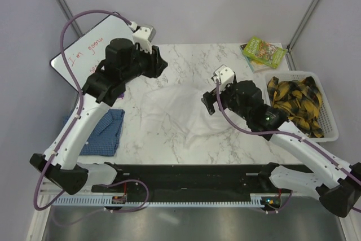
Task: Fold and stack the long sleeve shirts
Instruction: Flatten the shirt out
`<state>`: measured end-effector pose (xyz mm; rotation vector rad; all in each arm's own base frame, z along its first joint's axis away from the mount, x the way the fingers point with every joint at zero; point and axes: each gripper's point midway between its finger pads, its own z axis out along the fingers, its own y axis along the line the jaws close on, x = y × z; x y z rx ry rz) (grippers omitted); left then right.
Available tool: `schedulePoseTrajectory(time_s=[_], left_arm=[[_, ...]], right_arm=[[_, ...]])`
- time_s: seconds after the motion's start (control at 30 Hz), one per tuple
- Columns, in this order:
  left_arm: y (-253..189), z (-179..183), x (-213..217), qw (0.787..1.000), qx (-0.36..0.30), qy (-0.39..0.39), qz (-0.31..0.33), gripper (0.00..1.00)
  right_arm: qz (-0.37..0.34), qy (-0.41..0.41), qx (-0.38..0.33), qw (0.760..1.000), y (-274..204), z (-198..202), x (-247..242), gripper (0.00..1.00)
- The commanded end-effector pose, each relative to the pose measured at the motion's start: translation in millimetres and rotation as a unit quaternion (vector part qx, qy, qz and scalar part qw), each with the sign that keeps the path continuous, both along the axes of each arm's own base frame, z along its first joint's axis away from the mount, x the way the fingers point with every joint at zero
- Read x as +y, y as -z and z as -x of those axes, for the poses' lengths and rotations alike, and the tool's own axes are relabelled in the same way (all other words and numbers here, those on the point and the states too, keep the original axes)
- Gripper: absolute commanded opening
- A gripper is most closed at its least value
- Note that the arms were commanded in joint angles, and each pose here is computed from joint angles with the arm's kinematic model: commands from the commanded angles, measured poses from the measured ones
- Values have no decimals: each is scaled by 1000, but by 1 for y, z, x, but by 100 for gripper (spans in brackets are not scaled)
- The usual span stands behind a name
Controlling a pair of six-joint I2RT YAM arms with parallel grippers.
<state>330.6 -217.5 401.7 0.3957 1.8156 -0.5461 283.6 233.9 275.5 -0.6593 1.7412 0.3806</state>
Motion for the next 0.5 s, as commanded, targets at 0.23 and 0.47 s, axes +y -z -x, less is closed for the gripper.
schedulePoseTrajectory(time_s=[0.23, 0.47], left_arm=[[226, -17, 82, 962, 233, 28, -139, 72], [300, -5, 105, 925, 324, 7, -200, 80]], right_arm=[[241, -212, 229, 919, 168, 81, -4, 86], [286, -190, 199, 918, 190, 67, 6, 86]])
